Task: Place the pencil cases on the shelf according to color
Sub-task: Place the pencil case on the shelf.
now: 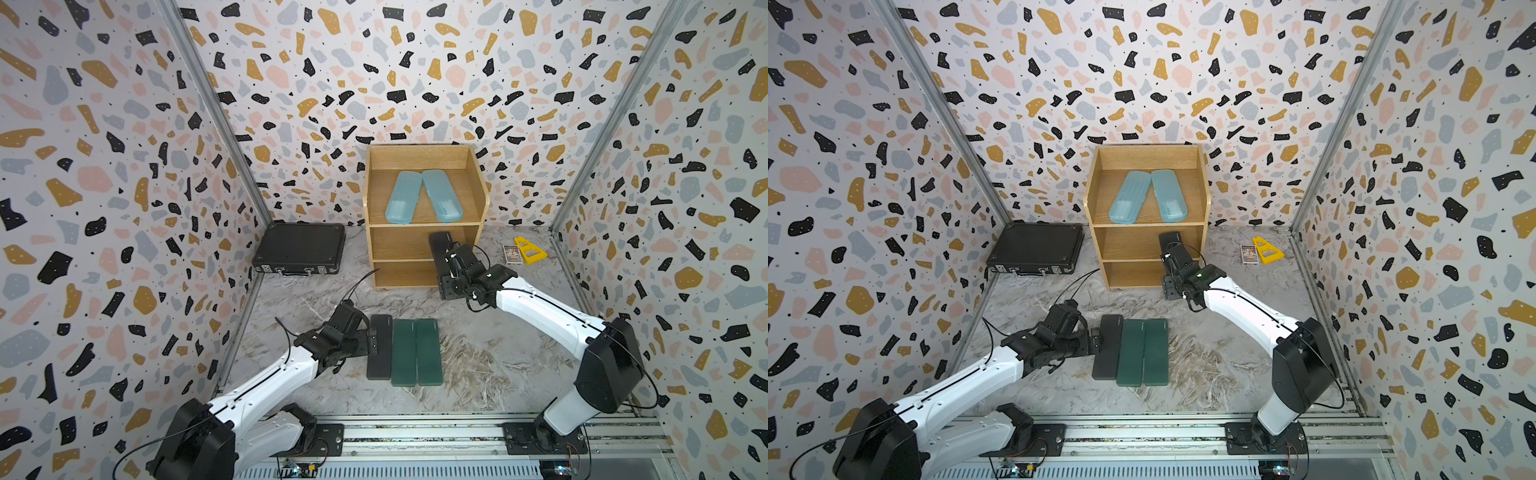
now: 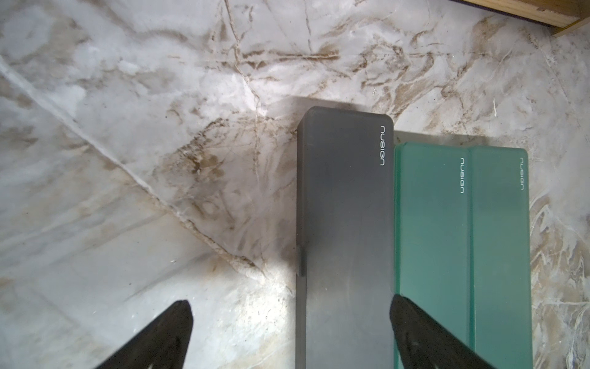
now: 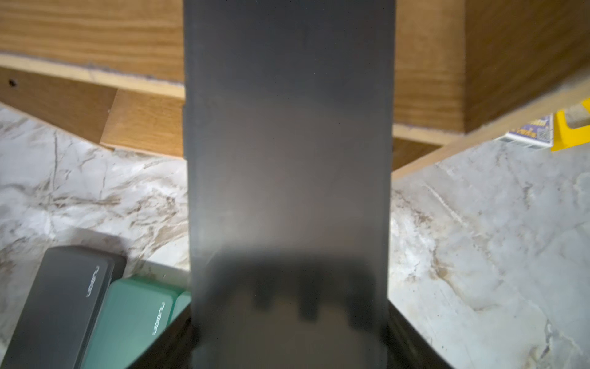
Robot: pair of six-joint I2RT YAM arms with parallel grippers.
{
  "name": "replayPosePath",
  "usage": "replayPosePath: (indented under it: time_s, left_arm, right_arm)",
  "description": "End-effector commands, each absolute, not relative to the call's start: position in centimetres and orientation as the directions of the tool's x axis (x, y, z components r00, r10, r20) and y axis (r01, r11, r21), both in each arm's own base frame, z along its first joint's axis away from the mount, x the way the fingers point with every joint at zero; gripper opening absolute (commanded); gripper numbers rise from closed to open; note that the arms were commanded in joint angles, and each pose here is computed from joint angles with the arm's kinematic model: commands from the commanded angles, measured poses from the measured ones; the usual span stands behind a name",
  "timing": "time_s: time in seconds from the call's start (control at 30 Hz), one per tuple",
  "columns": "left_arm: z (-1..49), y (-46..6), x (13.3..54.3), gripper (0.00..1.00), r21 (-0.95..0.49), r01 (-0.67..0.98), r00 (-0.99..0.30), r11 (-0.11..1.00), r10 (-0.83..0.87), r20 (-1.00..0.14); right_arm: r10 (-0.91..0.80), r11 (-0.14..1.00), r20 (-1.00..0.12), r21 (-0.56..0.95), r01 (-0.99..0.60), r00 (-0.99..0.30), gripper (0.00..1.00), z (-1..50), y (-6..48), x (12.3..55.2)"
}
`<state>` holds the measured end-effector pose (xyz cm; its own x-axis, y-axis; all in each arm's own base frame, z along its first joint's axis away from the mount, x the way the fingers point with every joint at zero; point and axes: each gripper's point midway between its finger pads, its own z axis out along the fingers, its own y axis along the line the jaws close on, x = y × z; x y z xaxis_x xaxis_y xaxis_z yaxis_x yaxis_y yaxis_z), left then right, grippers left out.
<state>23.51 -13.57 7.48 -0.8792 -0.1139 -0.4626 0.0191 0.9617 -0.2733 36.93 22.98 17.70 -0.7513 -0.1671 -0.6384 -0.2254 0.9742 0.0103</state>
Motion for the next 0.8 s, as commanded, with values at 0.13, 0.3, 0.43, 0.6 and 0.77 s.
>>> replayPosePath:
  time_s: [0.13,0.3,0.43,0.6,0.77]
  left_arm:
    - [8.3,-14.5,24.8,1.00,-0.294,0.051,-0.862,0.955,-0.107,-0.495]
    - [8.0,-15.3,25.4,1.00,-0.305,0.062,-0.871,0.950,-0.098,-0.481]
    - [7.8,-15.8,25.6,1.00,-0.311,0.067,-0.878,0.948,-0.092,-0.470]
    - [7.6,-15.8,25.8,1.00,-0.300,0.072,-0.878,0.951,-0.082,-0.471]
    - [7.7,-15.8,26.0,1.00,-0.293,0.076,-0.877,0.953,-0.076,-0.474]
  right_arm:
    - [-0.165,0.970,-0.709,0.011,-0.244,-0.686,0.38,21.3,24.0,39.3]
    - [-0.163,0.973,-0.722,-0.003,-0.233,-0.672,0.44,22.3,24.1,40.2]
    - [-0.155,0.974,-0.737,-0.002,-0.227,-0.658,0.49,23.1,24.4,41.2]
    - [-0.153,0.973,-0.743,0.000,-0.229,-0.651,0.53,23.6,24.7,42.0]
    - [-0.154,0.975,-0.740,-0.008,-0.221,-0.655,0.55,23.6,24.6,42.5]
